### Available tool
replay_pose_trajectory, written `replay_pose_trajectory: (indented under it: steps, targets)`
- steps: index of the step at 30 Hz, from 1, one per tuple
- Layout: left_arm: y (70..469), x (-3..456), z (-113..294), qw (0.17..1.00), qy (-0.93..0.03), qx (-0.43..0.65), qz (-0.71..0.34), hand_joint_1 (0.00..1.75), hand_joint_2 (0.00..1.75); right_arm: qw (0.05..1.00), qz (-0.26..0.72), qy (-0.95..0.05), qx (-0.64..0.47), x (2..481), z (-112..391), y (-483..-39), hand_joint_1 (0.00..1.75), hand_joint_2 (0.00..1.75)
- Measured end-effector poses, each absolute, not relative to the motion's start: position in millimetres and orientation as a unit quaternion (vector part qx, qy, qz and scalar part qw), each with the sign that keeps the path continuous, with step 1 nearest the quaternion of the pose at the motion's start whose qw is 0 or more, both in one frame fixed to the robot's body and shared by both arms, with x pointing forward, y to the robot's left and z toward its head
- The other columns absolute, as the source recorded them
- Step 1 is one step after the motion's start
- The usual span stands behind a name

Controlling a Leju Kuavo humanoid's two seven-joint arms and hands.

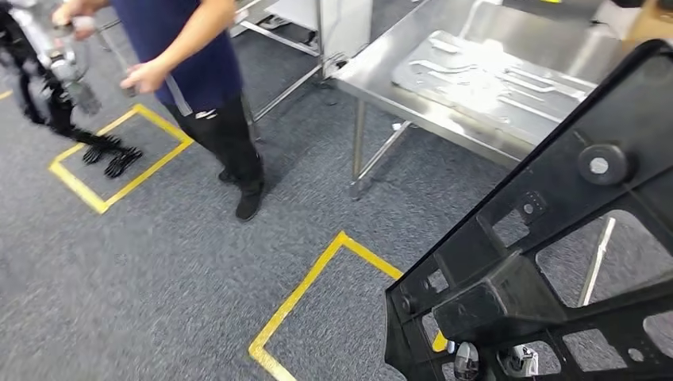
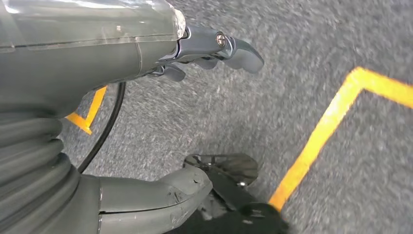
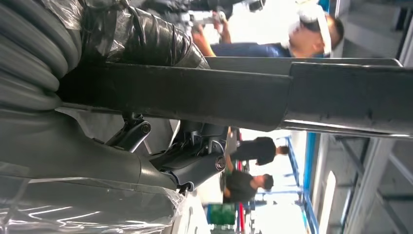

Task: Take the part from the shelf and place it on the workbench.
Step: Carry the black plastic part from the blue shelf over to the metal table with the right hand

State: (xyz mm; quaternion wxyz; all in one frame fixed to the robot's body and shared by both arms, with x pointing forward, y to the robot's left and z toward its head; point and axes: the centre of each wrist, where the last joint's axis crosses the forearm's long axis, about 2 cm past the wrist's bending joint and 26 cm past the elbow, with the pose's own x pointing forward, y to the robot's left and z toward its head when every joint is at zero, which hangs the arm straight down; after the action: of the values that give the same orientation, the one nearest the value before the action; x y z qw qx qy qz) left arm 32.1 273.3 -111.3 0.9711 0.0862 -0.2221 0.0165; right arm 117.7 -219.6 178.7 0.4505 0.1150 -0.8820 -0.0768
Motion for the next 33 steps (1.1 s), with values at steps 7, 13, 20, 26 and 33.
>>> replay_pose_trajectory:
  steps: [7,13,20,26,33]
  targets:
    - [274.6,29.8,-111.5,0.972,-0.22,0.087,0.016,0.0,1.75,0.451,-0.077,-0.882,0.114,118.2,178.9,-219.6,1.75,1.75]
    - [273.8,31.5,-111.3,0.971,-0.221,0.085,0.013,0.0,1.75,0.454,-0.078,-0.88,0.111,118.4,179.2,-219.8,1.75,1.75]
    - [273.8,29.7,-111.4,0.972,-0.219,0.083,0.012,0.0,1.75,0.458,-0.072,-0.879,0.11,119.4,178.6,-221.2,1.75,1.75]
    - [273.2,32.3,-111.2,0.972,-0.219,0.081,0.011,0.0,1.75,0.46,-0.072,-0.878,0.106,120.1,179.0,-221.4,1.75,1.75]
    - [273.3,28.7,-111.5,0.974,-0.212,0.08,0.009,0.0,1.75,0.465,-0.071,-0.878,0.088,121.0,179.8,-220.1,1.75,1.75]
